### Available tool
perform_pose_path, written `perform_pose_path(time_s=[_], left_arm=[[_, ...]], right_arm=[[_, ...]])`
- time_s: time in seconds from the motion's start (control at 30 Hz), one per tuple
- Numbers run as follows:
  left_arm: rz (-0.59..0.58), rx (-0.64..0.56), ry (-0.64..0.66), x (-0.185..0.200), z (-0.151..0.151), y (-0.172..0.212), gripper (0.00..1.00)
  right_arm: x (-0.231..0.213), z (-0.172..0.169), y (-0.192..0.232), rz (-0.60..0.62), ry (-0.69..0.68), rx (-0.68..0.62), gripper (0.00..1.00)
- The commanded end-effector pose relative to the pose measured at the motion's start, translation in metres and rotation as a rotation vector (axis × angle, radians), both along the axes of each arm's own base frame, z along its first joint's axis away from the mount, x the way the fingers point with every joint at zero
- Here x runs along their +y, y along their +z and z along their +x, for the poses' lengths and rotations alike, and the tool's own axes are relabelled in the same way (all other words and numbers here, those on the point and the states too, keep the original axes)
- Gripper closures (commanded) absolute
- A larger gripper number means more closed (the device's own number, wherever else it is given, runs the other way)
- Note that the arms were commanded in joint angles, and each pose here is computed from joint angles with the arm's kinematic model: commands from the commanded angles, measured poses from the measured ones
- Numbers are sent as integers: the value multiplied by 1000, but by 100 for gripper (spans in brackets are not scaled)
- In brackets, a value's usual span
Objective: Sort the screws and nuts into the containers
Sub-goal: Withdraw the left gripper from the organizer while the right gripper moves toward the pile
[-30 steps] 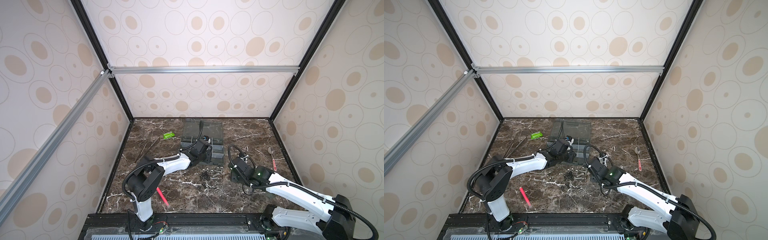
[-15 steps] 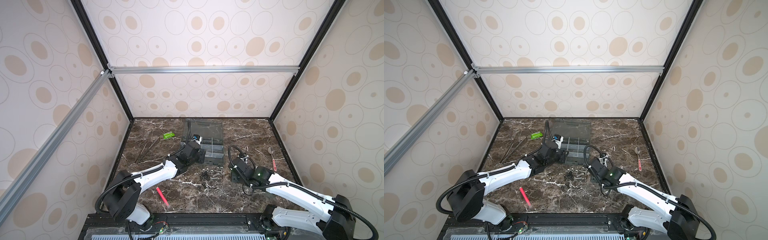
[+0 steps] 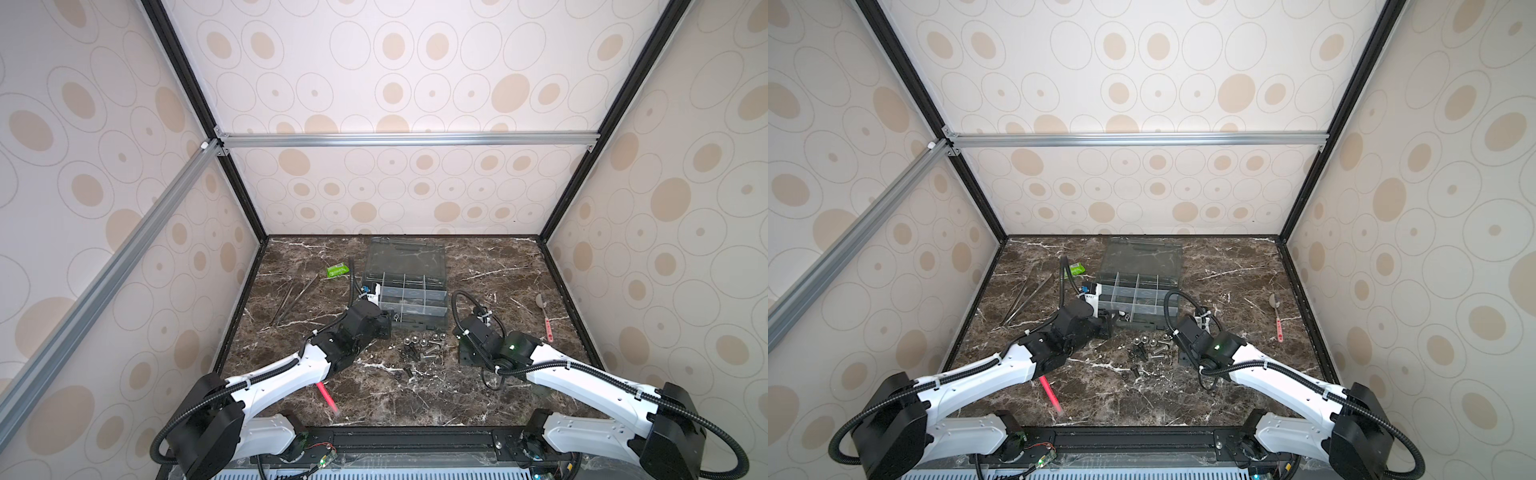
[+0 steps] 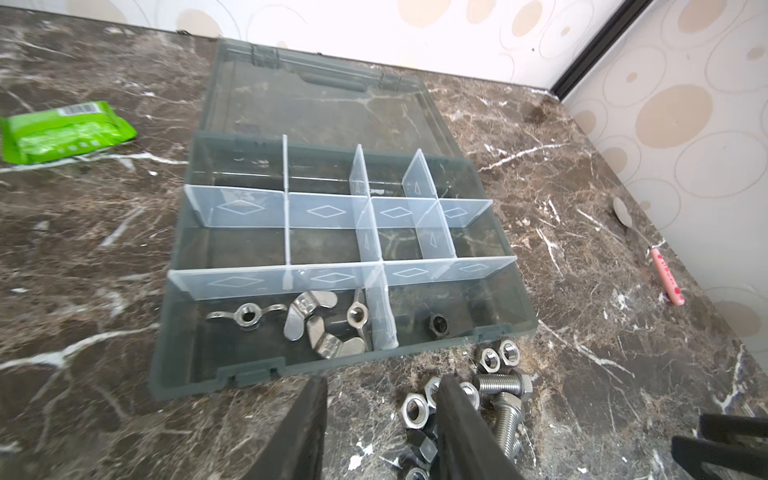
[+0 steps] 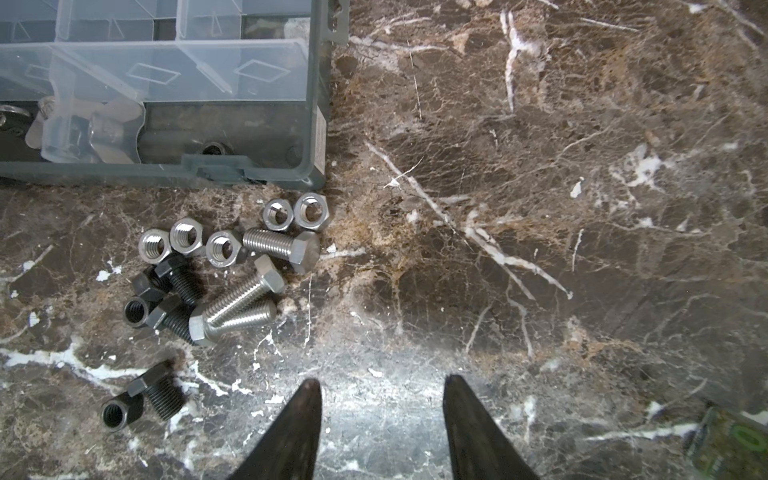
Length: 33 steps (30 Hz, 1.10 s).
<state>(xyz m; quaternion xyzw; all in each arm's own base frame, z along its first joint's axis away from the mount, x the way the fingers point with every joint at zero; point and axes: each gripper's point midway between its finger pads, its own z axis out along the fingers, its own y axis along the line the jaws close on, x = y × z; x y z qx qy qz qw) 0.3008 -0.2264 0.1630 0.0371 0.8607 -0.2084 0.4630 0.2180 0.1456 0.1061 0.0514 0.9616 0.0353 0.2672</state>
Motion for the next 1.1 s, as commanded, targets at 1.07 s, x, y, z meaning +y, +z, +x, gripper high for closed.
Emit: perform_pose_path(time_s=[1.07], left_arm=[[-22,-175,209,89,-33,32,42]], right_arm=[[63,-5,0,11,178,51,50]])
